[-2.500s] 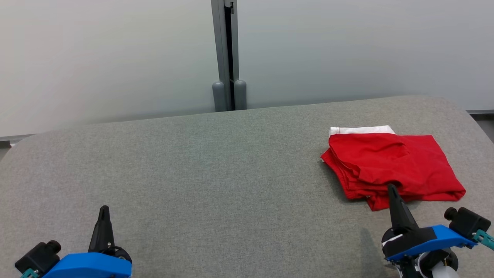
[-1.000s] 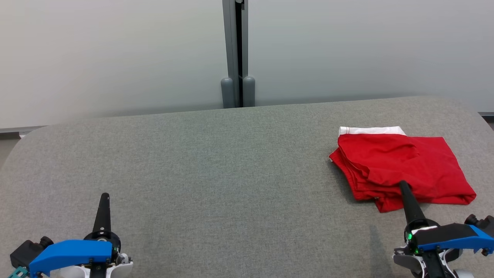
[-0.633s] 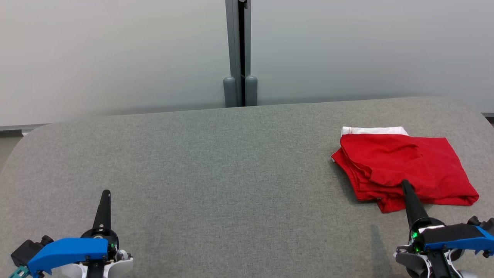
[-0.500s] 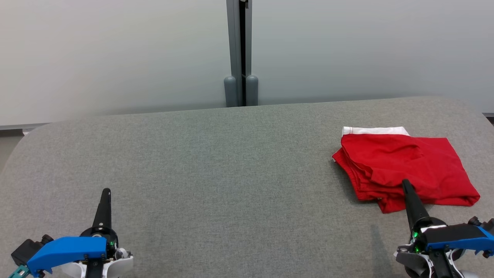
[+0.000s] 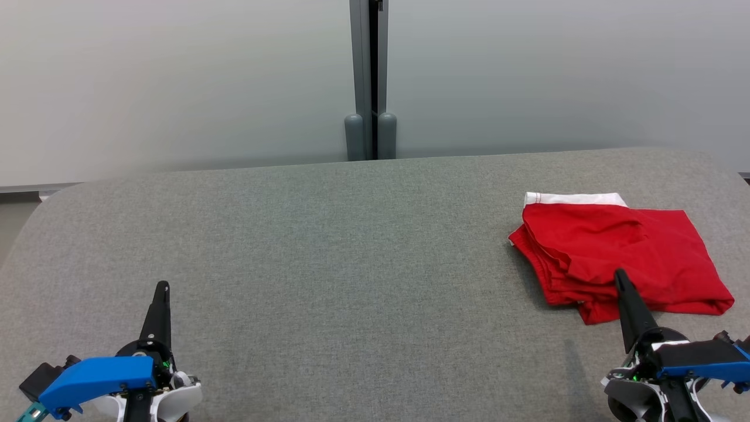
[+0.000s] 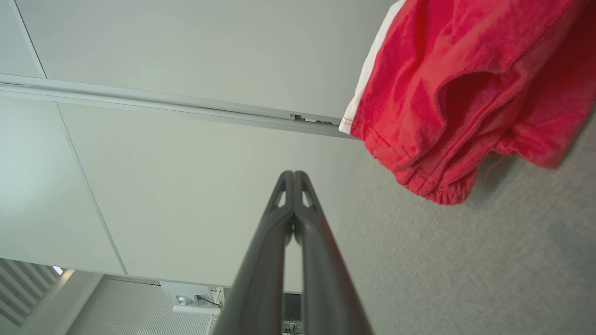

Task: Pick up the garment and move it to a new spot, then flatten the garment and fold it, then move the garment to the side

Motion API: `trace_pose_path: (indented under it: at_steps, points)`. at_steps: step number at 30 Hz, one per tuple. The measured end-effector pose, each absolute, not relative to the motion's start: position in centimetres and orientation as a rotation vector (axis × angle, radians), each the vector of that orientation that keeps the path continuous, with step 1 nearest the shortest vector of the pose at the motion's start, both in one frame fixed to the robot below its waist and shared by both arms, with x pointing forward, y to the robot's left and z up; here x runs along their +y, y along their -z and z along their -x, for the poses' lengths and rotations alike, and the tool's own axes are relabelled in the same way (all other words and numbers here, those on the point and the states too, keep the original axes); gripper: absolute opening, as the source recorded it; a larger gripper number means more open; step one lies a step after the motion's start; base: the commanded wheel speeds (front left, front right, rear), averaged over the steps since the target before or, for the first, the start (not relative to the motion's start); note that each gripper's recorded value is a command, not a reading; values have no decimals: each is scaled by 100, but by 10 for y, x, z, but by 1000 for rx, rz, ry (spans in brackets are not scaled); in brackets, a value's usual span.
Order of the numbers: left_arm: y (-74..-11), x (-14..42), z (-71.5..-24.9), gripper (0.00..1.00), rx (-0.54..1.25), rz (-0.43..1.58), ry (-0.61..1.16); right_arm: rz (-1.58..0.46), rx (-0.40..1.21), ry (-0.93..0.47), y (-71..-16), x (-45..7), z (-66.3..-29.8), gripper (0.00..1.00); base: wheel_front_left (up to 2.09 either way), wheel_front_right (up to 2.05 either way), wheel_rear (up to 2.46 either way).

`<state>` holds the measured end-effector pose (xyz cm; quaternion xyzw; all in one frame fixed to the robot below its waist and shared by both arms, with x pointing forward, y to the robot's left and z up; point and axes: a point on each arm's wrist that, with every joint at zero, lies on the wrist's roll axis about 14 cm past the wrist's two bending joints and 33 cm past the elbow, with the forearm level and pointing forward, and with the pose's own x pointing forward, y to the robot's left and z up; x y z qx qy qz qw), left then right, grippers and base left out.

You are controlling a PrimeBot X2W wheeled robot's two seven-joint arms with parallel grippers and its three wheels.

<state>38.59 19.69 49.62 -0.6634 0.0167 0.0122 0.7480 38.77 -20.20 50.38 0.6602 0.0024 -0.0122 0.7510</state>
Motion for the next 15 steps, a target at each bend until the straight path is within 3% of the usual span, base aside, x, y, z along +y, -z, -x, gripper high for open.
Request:
trace_pose_path:
  at_steps: [15]
  points:
    - [-502,199,-387,0,17,1548,-14,-1545,3,4,-507,-200,-390,0,0,0,0]
